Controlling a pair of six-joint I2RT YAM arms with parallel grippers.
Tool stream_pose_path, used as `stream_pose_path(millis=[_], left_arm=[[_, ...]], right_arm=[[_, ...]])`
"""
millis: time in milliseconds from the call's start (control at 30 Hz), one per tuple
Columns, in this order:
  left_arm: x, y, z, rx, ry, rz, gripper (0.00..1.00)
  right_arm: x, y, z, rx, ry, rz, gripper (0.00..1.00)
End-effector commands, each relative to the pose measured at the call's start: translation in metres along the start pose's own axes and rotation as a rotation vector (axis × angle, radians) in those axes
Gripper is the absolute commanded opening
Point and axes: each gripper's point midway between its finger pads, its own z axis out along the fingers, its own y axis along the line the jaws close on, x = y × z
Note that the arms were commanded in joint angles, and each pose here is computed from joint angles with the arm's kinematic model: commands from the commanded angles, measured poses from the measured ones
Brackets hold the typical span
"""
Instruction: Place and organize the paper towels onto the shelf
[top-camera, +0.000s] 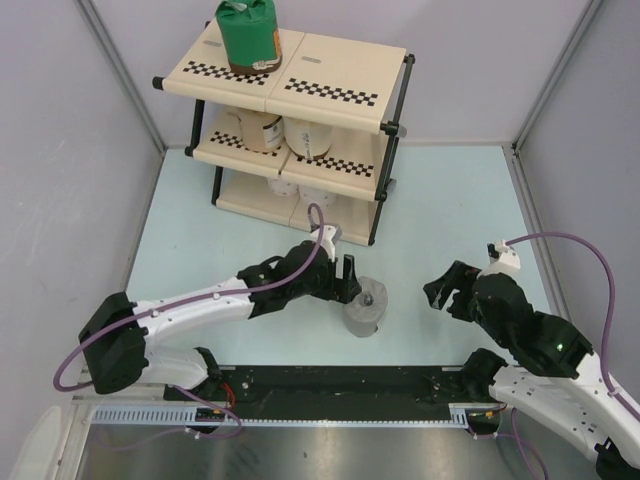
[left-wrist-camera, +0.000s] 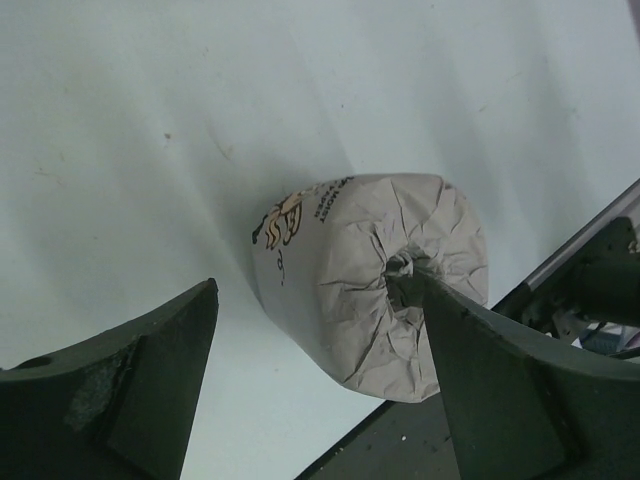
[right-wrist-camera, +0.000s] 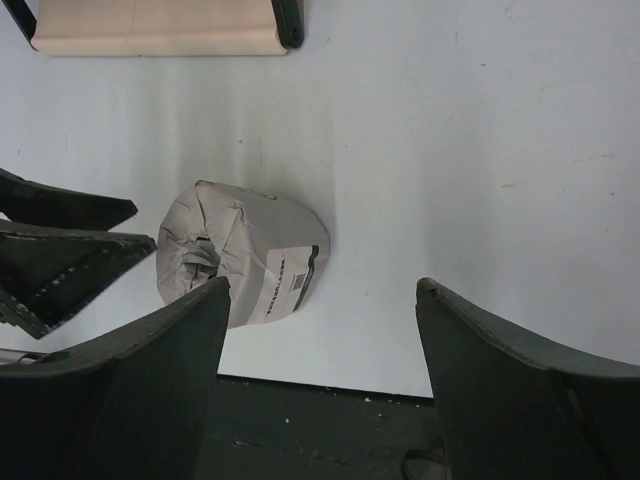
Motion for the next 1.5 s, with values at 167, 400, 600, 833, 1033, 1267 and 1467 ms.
stream_pose_path(millis=[167, 400, 600, 833, 1033, 1267, 1467], left_arm=[[0.007, -0.021, 0.011, 0.011, 0.02, 0.069, 0.86], [0.016, -0.018, 0.025, -0.03, 0.055, 0.085, 0.85], [0.015, -0.013, 0.032, -0.077, 0.066, 0.101, 0.72], [0.023, -0.016, 0.034, -0.069, 0.113, 0.131, 0.58], [0.031, -0.02, 0.033, -0.075, 0.144, 0.176, 0.62], [0.039, -0.021, 0.032, -0.081, 0.164, 0.197, 0.61], [0.045, -0.023, 0.033, -0.079, 0.187, 0.211, 0.42]], right_arm=[[-0.013, 0.008, -0.006, -0.019, -0.035, 0.023, 0.8], [-0.014, 0.007, -0.007, -0.02, -0.04, 0.023, 0.81], [-0.015, 0.008, -0.008, -0.031, -0.043, 0.026, 0.81], [-0.015, 0.006, -0.008, -0.021, -0.042, 0.03, 0.81], [-0.013, 0.007, -0.007, -0.02, -0.036, 0.03, 0.81], [-0.012, 0.006, -0.007, -0.022, -0.035, 0.033, 0.81], [-0.012, 0.006, -0.007, -0.021, -0.033, 0.029, 0.81]])
